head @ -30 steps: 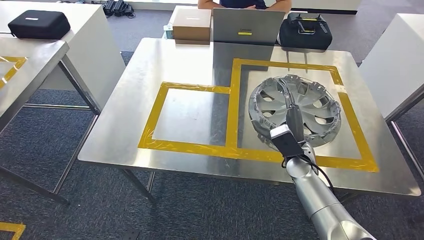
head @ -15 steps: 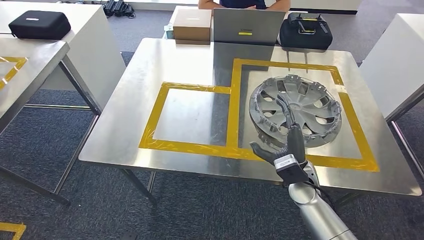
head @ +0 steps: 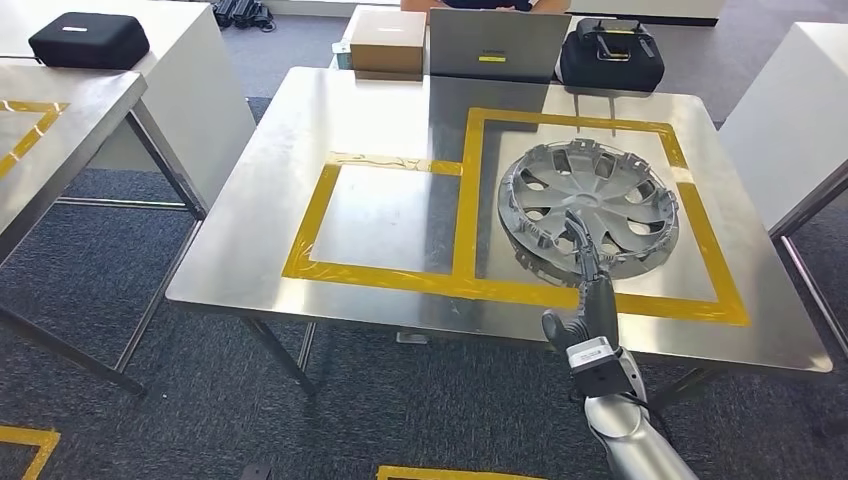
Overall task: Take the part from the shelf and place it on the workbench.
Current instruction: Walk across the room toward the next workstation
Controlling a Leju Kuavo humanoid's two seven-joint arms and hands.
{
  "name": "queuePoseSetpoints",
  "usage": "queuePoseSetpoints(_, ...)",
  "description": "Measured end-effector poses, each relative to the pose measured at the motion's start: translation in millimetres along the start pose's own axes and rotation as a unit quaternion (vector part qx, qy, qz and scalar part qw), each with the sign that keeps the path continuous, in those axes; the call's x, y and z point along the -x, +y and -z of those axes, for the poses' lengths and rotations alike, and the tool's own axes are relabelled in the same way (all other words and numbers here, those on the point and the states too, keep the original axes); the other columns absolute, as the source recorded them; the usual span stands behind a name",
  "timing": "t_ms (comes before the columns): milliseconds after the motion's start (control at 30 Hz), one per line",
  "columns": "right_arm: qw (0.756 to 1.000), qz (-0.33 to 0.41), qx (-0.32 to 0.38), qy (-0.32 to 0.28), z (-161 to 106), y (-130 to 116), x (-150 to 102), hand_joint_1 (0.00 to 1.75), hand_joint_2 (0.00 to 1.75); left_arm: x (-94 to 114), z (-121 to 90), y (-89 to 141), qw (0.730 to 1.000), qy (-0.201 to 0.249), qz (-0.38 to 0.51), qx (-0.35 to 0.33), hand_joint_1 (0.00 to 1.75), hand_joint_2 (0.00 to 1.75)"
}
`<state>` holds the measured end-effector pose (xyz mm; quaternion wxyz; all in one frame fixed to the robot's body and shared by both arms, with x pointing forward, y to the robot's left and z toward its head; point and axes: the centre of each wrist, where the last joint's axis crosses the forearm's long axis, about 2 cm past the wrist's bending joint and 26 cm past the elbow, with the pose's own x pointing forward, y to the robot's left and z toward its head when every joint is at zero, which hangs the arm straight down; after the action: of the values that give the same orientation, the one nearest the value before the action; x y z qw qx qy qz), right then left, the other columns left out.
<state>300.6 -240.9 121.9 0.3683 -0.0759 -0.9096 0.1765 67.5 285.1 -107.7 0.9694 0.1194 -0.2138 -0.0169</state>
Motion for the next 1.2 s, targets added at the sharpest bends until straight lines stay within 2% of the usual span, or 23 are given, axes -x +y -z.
queuePoseSetpoints(500, 0.999, -0.048, 0.002, 0.008, -26.2, 1.2, -2.6, 0.0, 0.0, -4.6, 1.7, 1.5, 1.0, -0.005, 0.006, 0.006, 0.0, 0.0)
queuePoseSetpoints(700, 0.999, -0.051, -0.001, 0.016, -35.9, 0.3, -2.9, 0.0, 0.0, -10.3, 3.5, 2.4, 1.0, -0.009, 0.006, 0.008, 0.0, 0.0)
queuePoseSetpoints(1200, 0.998, -0.05, -0.004, 0.031, -46.9, -2.4, -2.5, 0.0, 0.0, -9.8, 3.6, 3.2, 1.0, -0.007, 0.014, 0.011, 0.0, 0.0)
